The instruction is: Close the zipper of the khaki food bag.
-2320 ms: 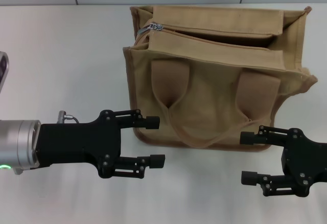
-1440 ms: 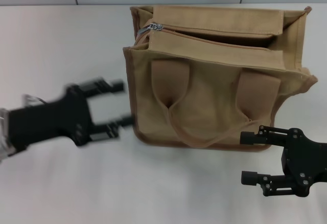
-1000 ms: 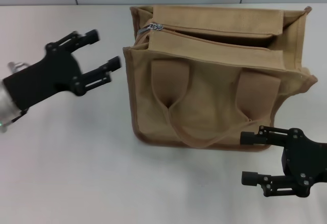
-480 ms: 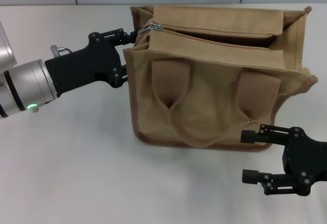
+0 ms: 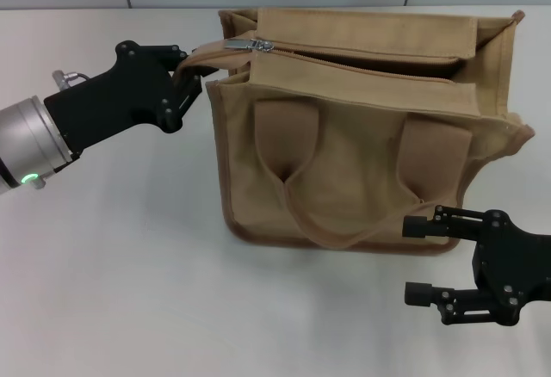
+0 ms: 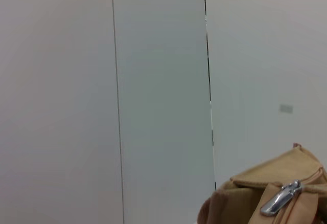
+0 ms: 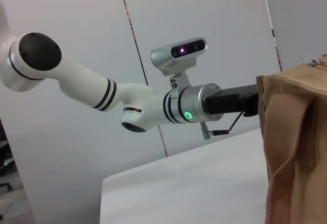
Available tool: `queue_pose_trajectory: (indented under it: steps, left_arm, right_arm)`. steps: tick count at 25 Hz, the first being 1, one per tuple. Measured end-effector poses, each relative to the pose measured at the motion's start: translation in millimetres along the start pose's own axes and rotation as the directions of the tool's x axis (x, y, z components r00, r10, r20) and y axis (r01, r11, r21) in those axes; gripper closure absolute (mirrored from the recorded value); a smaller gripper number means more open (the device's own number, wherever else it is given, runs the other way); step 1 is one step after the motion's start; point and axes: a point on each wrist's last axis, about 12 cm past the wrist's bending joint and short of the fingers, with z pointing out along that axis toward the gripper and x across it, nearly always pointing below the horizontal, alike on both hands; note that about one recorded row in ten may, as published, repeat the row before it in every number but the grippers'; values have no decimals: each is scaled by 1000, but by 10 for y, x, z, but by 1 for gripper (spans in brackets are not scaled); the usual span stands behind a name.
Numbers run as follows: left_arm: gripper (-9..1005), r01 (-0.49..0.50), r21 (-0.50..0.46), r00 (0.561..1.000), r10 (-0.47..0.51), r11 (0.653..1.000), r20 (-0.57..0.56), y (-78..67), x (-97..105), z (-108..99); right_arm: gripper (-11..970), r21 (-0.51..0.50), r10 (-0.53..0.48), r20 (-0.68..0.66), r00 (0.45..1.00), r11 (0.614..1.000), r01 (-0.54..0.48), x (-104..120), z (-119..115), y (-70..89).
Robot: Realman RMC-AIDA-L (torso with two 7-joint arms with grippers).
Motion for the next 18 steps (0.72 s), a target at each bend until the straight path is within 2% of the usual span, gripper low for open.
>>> queue_pose_trajectory:
  steps: [3,7,11,13,18]
  left_arm:
    - [909,-1,8,1000,1,1000,26,-16,-25,-18]
    - [997,-4,37,997,1,999,79,-30,-103,6]
    - [997,-10,57,992,3,998,125,-34,-175,48]
    - [997,-21,87,987,7,996,159,-47,-236,95]
    - [997,-40,139,980,12,989,201,-70,-325,180]
  right_arm:
    - [188,-4,-4,8,1000,1000,4,-18,2,-3]
    - [190,-40,-3,78,997,999,6,-120,14,13]
    - [192,-40,23,146,989,999,-18,-210,13,-1]
    - [193,-42,77,197,977,997,-70,-319,26,-62]
    - [195,-70,151,232,961,988,-138,-504,98,-193]
